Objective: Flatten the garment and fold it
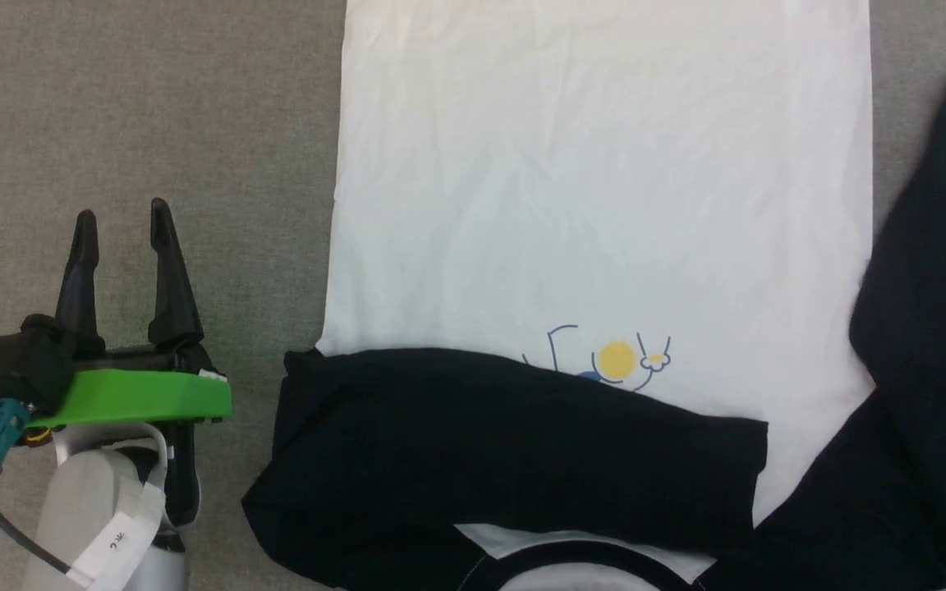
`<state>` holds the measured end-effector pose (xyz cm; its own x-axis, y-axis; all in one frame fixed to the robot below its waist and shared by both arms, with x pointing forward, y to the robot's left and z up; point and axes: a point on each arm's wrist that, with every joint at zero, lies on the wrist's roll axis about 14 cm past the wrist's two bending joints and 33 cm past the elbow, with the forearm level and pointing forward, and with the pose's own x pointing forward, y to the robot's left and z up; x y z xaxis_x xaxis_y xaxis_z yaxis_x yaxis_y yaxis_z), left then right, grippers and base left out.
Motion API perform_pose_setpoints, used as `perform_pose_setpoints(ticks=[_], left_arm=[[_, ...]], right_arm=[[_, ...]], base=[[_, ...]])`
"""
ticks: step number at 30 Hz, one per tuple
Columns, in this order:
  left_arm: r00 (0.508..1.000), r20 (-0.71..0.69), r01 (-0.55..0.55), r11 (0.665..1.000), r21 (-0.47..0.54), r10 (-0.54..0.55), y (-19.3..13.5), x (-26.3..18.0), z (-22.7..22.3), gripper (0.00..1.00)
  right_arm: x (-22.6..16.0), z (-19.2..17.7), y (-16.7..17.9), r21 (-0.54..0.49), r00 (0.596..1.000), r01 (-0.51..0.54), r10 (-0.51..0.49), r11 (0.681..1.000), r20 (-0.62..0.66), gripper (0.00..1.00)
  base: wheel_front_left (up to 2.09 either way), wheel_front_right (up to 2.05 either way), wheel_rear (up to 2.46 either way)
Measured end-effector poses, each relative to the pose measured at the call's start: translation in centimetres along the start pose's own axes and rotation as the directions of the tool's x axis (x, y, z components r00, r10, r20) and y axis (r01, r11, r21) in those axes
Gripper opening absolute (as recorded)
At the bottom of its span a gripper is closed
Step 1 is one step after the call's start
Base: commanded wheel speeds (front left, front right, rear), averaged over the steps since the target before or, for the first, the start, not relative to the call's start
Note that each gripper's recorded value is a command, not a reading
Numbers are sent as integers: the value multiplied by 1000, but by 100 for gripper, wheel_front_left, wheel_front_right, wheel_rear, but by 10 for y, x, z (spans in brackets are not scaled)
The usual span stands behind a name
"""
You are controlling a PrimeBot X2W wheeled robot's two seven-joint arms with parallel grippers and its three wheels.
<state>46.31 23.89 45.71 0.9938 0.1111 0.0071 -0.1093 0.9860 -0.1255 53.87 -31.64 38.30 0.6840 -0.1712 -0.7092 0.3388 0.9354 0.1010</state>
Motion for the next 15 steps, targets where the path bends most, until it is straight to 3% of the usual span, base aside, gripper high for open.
perform_pose_setpoints(ticks=[5,15], left_arm=[[1000,9,13,1000,-7,-13,-3,-7,7,100],[999,41,21,1000,-18,-21,-3,-37,31,100]], right_arm=[[-30,32,-28,-57,981,54,-43,997,190,0],[-141,52,-106,-62,879,226,-176,972,443,0]], base=[[0,0,0],[0,0,0]])
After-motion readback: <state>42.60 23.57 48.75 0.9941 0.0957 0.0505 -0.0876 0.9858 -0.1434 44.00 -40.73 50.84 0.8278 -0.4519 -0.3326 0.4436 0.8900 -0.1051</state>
